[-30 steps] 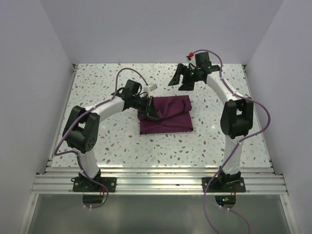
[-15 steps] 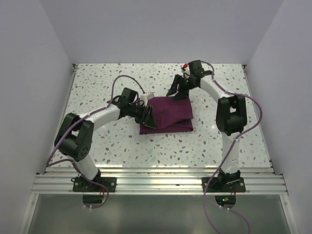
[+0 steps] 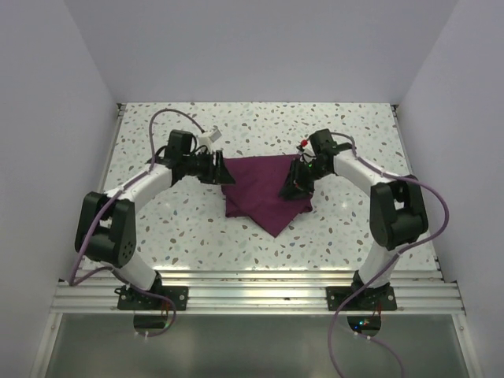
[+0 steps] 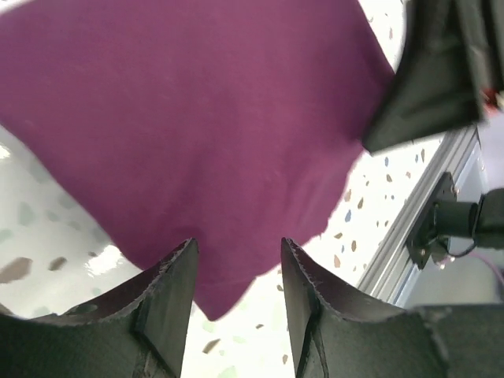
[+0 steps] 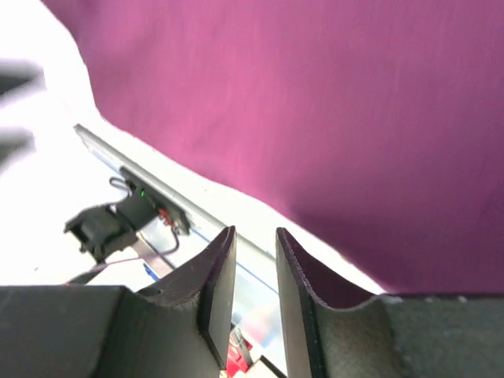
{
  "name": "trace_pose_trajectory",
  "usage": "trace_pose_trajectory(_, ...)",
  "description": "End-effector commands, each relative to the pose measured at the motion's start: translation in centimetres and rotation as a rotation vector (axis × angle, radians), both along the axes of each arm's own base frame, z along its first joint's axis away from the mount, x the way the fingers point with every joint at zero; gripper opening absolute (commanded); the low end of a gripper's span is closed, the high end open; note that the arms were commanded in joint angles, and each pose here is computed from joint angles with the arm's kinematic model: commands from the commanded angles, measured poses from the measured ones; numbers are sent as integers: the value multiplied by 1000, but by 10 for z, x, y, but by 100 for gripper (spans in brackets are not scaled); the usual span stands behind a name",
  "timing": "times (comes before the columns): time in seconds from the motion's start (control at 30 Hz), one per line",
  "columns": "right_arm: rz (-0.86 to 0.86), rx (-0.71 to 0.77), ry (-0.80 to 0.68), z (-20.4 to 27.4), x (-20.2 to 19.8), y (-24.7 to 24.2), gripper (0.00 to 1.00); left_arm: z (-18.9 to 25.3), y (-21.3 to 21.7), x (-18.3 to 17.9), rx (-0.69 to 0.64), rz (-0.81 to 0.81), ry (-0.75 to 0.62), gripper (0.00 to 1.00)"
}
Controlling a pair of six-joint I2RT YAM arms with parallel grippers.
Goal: Prepare the surgical pack
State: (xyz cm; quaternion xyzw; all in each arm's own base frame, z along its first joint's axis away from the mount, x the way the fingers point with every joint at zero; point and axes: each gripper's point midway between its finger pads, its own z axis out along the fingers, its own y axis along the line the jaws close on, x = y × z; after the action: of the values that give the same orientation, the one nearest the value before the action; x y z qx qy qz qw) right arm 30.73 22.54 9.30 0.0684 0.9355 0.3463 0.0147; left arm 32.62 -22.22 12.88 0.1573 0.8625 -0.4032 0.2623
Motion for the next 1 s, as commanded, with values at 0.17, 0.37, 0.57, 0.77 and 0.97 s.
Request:
trace_pose_trajectory(0.17,-133,166,-100,39,49,-16,30,35,-31,53,-225,-32,5,48)
trace_pose_trajectory(0.37,-173,333,-176,58,120,-3,15,49,-50,69,-409,-33,65,45)
trace_pose_trajectory(0.57,-174,368,-153,36,149,6,0,41,-62,91,-520,-26,142,43)
trace_pose_trajectory(0.77,-202,400,-95,0,151,9,0,10,-57,104,-532,22,221,42)
trace_pose_trajectory(0.97,-227,362,-67,-31,140,-18,0,-17,-20,106,-519,106,266,40)
